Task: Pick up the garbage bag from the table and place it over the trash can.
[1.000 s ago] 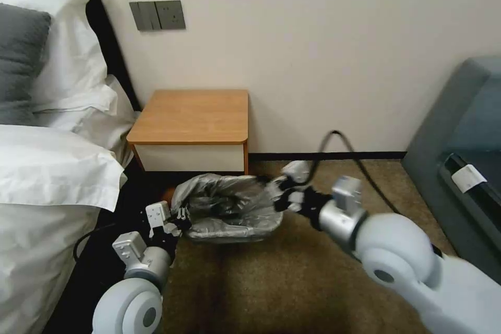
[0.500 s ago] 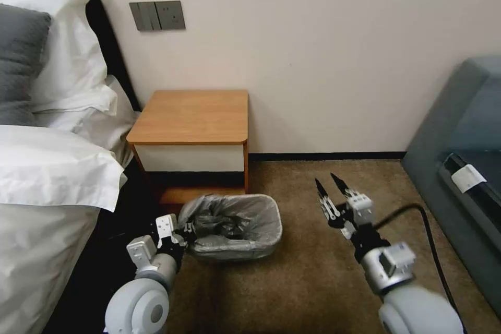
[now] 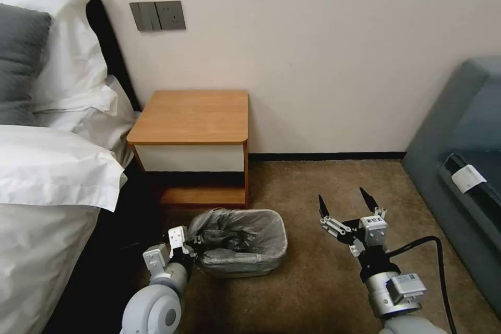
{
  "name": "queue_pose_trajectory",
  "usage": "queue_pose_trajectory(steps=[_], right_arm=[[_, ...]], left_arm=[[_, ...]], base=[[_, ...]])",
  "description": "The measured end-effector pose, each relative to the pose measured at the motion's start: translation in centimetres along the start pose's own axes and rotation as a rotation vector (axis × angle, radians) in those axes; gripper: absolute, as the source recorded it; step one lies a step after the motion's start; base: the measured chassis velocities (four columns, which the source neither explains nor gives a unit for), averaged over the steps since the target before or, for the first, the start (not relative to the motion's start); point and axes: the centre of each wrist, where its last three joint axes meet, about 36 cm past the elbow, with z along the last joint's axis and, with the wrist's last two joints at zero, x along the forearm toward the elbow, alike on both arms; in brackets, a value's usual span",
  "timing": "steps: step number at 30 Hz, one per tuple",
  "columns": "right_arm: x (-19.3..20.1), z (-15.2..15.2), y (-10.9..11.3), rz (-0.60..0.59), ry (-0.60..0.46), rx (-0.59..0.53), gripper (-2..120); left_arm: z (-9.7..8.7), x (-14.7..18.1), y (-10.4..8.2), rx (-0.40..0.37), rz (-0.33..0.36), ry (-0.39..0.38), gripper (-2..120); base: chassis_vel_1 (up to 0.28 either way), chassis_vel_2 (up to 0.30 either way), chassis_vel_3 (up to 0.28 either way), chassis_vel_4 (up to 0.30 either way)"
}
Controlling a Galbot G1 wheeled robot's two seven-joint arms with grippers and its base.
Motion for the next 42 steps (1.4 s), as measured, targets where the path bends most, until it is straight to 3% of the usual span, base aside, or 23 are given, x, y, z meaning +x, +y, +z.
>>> queue_pose_trajectory(steps=[10, 23, 33, 42], right_arm=[[-0.6, -0.4, 0.2, 0.007, -0.012, -0.007, 100], [-0.7, -0.4, 0.4, 0.009, -0.012, -0.013, 100], [-0.6, -0.4, 0.5, 0.009, -0.013, -0.013, 100], [-0.3, -0.5, 0.5, 0.010, -0.016, -0.014, 100]], left_arm=[[1.6, 1.0, -2.3, -0.016, 0.007, 0.035, 7], [3.1, 1.5, -2.4, -0.022, -0.027, 0.041, 7], [3.2, 1.1, -2.3, -0.041, -0.029, 0.054, 7], [3.2, 0.9, -2.4, -0.074, -0.042, 0.041, 33]], base=[[0.000, 0.000, 0.000, 0.000], [0.000, 0.000, 0.000, 0.000], [0.000, 0.000, 0.000, 0.000], [0.000, 0.000, 0.000, 0.000]])
